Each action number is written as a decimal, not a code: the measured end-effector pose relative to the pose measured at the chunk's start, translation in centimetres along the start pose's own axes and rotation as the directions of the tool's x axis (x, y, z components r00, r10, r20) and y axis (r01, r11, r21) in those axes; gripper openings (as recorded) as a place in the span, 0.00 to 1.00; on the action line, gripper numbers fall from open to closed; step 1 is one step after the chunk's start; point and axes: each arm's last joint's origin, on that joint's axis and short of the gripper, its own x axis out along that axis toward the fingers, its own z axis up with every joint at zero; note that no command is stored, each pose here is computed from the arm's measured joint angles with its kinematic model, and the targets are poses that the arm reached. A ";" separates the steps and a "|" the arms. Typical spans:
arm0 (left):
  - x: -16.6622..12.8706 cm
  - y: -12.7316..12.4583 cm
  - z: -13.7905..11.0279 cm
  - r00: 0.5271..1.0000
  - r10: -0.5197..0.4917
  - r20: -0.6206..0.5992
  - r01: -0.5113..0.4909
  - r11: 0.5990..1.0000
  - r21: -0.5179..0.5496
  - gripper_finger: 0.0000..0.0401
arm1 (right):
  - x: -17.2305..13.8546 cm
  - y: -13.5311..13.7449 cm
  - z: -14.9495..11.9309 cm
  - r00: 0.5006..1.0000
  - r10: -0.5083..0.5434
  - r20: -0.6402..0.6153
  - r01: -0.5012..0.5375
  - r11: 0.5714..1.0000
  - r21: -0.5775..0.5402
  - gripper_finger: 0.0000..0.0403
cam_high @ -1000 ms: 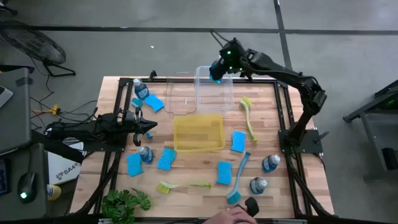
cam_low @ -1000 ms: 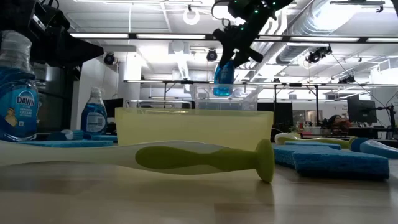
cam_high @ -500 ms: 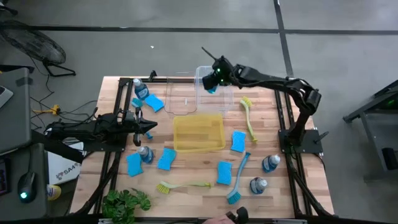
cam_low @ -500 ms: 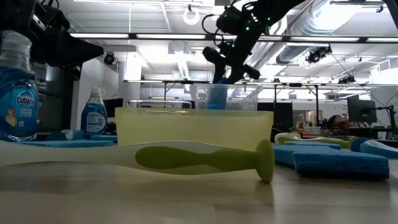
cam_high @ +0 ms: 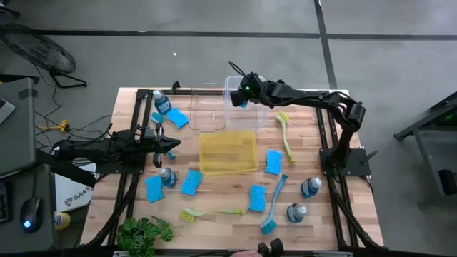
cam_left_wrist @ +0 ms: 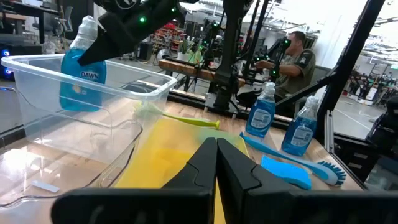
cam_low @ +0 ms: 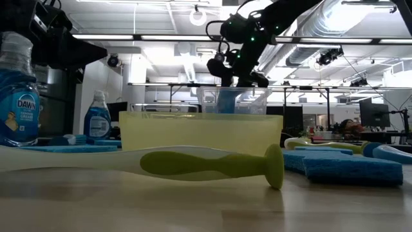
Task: Pick & Place Kitchen Sink Supplies
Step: Put the blue dishwasher liquid into the white bin
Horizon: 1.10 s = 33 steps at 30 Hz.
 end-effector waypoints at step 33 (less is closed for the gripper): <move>0.0 0.0 -0.1 1.000 0.002 -0.007 -0.002 1.000 0.001 0.00 | 5.2 0.5 -0.2 0.996 -0.013 -0.093 0.005 0.995 -0.095 0.39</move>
